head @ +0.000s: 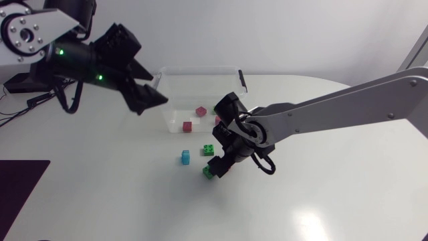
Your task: Place the duplo bricks in the container
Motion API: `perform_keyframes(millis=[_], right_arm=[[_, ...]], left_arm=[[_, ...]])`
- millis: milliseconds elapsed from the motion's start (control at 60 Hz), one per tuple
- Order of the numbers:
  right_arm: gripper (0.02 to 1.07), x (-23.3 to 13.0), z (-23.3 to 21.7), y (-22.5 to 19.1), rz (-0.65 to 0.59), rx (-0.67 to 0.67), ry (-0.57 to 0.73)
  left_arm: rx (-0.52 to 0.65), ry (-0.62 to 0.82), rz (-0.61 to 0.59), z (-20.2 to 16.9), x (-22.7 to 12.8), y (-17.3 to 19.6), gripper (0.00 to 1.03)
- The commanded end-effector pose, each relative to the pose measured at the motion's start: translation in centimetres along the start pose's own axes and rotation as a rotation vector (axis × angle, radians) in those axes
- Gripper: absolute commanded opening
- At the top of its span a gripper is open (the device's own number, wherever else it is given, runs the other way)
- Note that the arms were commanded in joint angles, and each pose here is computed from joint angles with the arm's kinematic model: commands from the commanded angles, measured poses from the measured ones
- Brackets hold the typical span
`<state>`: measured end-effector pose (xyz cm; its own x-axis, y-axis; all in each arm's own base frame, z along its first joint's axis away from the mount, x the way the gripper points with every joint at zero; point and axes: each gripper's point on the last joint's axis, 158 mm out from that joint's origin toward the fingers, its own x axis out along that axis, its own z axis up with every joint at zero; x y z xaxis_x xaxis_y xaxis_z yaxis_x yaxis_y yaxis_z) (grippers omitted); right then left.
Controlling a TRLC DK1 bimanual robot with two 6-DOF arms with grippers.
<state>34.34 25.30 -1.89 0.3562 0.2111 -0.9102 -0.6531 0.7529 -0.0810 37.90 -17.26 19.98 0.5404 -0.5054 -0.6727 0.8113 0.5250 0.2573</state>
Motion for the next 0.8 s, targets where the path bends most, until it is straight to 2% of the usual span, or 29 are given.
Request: perform_keyframes(millis=[0, 150, 267, 350, 433, 517, 650, 783], right_arm=[[0.92, 1.0, -0.1, -0.6, -0.022, 0.037, 0.020], [0.84, 1.5, -0.2, -0.7, -0.029, 0.047, 0.032], [0.83, 1.9, -0.6, -0.6, -0.028, 0.046, 0.049], [0.70, 1.9, -0.6, -0.6, -0.028, 0.044, 0.052], [0.49, 2.0, -0.9, -0.8, -0.029, 0.046, 0.065], [0.33, 2.2, -1.5, -1.1, -0.031, 0.050, 0.084], [0.32, 1.8, -2.2, -1.9, -0.039, 0.067, 0.087], [0.31, 0.1, -2.2, -2.8, -0.048, 0.078, 0.060]], left_arm=[[0.099, 0.043, -0.038, -2.8, -0.6, -2.2, 0.98], [0.117, 0.111, -0.096, -6.3, -0.2, -4.2, 0.98], [0.082, 0.161, -0.146, -8.2, 1.3, -5.3, 0.98], [0.047, 0.211, -0.193, -9.2, 2.9, -6.5, 0.98], [0.018, 0.276, -0.230, -10.1, 4.6, -7.8, 0.98], [-0.023, 0.331, -0.246, -10.5, 6.0, -8.3, 0.98], [-0.072, 0.414, -0.266, -11.2, 8.3, -9.1, 0.98], [-0.136, 0.468, -0.227, -11.3, 10.2, -8.4, 0.98]])
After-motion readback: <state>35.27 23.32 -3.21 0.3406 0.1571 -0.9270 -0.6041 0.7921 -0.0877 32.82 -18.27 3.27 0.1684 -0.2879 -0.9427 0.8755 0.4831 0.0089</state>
